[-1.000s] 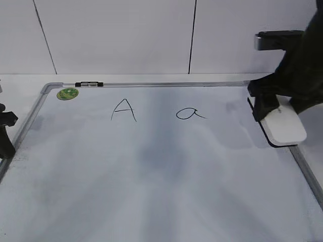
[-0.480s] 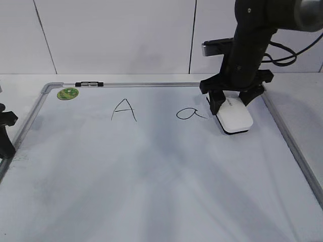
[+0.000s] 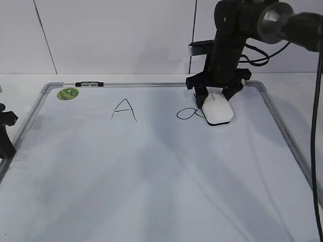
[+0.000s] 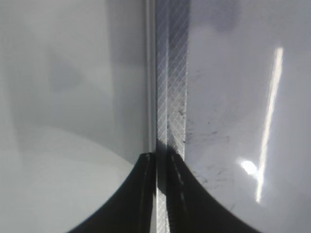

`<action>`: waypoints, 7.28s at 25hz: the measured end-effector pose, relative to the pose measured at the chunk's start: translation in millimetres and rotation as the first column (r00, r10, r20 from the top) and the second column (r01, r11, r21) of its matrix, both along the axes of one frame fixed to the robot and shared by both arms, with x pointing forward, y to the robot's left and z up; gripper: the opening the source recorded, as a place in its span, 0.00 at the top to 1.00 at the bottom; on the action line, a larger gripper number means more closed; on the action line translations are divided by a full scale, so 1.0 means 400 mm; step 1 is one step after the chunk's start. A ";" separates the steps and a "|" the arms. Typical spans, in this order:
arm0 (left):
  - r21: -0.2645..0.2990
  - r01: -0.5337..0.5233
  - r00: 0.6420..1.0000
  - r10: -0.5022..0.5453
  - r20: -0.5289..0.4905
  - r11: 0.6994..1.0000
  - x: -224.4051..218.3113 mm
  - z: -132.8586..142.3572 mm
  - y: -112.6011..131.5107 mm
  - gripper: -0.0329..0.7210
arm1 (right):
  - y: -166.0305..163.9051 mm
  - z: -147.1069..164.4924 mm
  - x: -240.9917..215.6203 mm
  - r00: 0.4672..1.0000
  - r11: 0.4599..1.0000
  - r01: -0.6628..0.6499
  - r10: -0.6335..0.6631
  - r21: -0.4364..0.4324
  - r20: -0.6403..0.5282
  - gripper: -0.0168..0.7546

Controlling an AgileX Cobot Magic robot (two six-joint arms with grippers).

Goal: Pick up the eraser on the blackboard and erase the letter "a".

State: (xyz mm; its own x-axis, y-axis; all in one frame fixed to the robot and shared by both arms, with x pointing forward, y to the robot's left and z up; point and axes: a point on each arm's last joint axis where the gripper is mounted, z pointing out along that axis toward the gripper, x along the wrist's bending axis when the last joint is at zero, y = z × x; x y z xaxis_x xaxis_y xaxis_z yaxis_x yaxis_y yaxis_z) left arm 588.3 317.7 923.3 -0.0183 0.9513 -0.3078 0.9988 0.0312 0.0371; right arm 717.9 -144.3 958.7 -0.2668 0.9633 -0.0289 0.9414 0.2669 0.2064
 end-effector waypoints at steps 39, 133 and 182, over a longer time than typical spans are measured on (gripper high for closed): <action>0.001 -0.001 1.000 0.001 0.001 1.000 0.001 -0.002 0.000 0.89 | 0.144 -0.031 -0.041 0.990 0.990 -0.144 0.144 0.001 -0.004 0.28; -0.001 -0.006 1.000 0.006 0.007 1.000 0.003 -0.002 0.000 0.87 | -0.233 0.175 -0.396 0.987 0.984 0.161 -0.162 -0.082 -0.005 0.28; -0.003 -0.006 1.000 0.006 0.008 1.000 0.003 -0.002 -0.001 0.86 | -0.247 -0.020 -0.260 0.982 0.980 0.191 -0.190 -0.050 0.008 0.24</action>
